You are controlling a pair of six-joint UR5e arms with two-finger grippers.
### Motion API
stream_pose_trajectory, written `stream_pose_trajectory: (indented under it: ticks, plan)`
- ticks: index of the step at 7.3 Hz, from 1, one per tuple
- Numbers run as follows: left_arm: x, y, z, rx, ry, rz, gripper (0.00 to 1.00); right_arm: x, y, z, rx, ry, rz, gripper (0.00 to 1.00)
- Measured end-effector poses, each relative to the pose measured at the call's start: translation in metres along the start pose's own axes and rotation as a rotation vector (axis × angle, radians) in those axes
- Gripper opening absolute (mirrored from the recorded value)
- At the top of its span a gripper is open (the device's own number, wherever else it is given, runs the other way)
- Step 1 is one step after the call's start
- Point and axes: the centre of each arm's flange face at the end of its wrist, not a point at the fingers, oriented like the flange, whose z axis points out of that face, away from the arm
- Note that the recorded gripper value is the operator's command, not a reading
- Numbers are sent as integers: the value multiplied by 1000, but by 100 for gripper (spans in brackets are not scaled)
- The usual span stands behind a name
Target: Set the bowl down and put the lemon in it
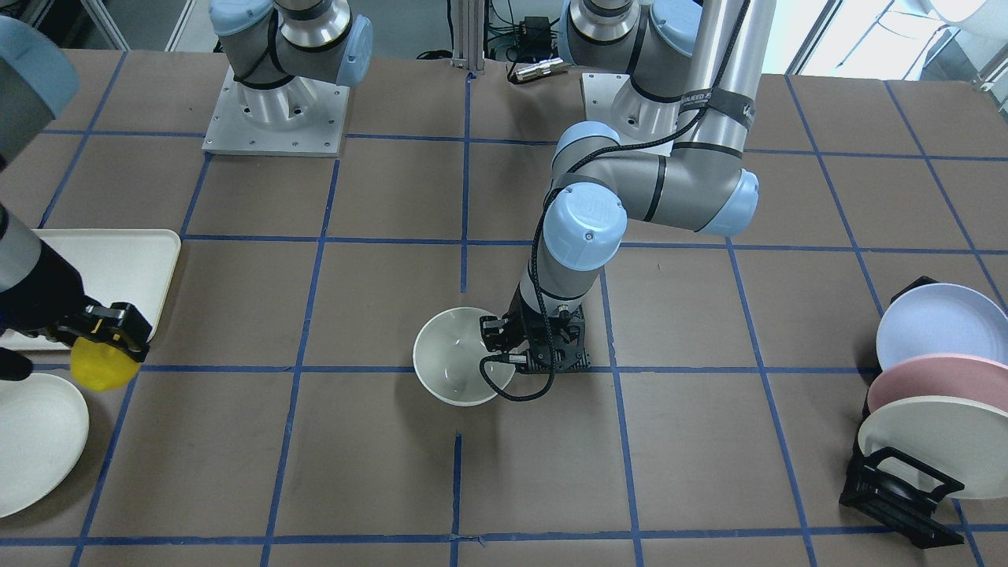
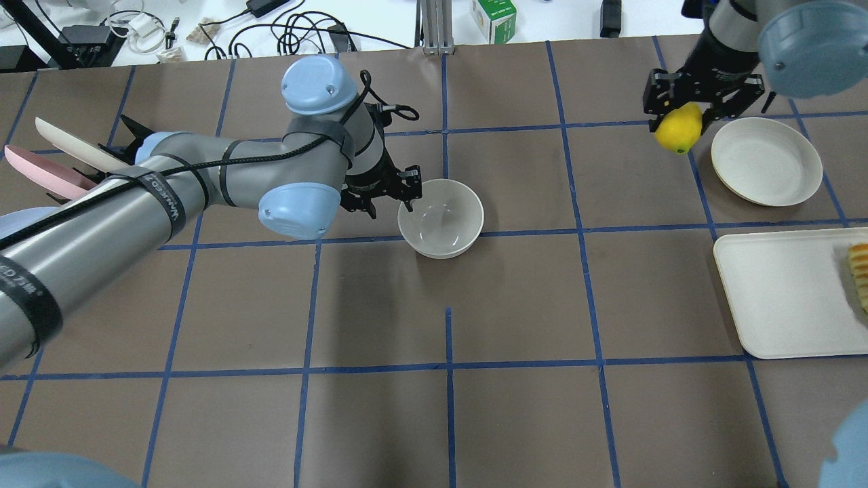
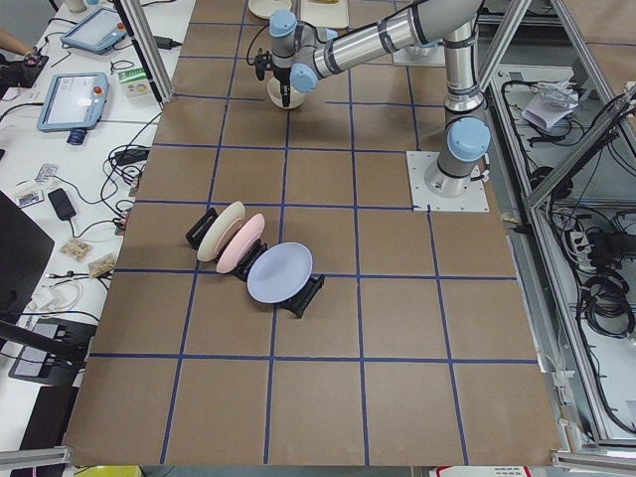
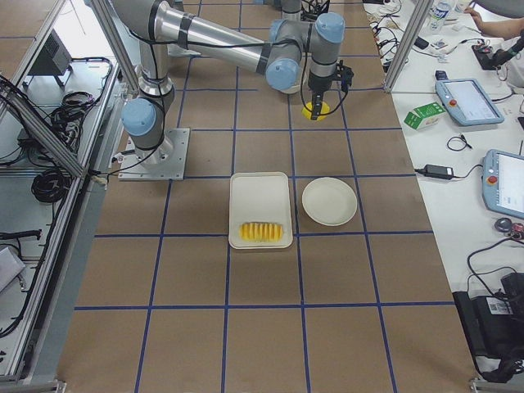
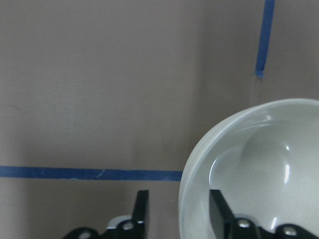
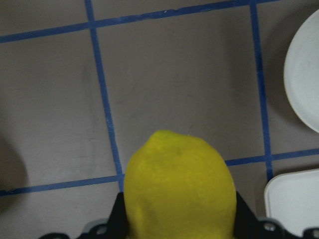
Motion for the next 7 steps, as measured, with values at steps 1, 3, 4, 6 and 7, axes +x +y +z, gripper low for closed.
stream_pose_trajectory:
  ticks: [1, 3, 4, 6, 7]
  plan:
    - [1, 3, -44, -17, -22, 41, 100, -35, 11, -1, -3, -3, -1, 0]
    - [-1, 30, -138, -41, -70, 82, 100, -111, 39, 5, -18, -14, -12, 0]
    - [-2, 46, -175, -23, -73, 89, 100, -147, 55, 10, -26, -16, -15, 0]
    - [-8, 71, -212, 4, -74, 97, 100, -195, 78, 31, -48, -11, -8, 0]
    - [-16, 73, -221, 12, -75, 112, 100, -222, 86, 45, -32, -17, -10, 0]
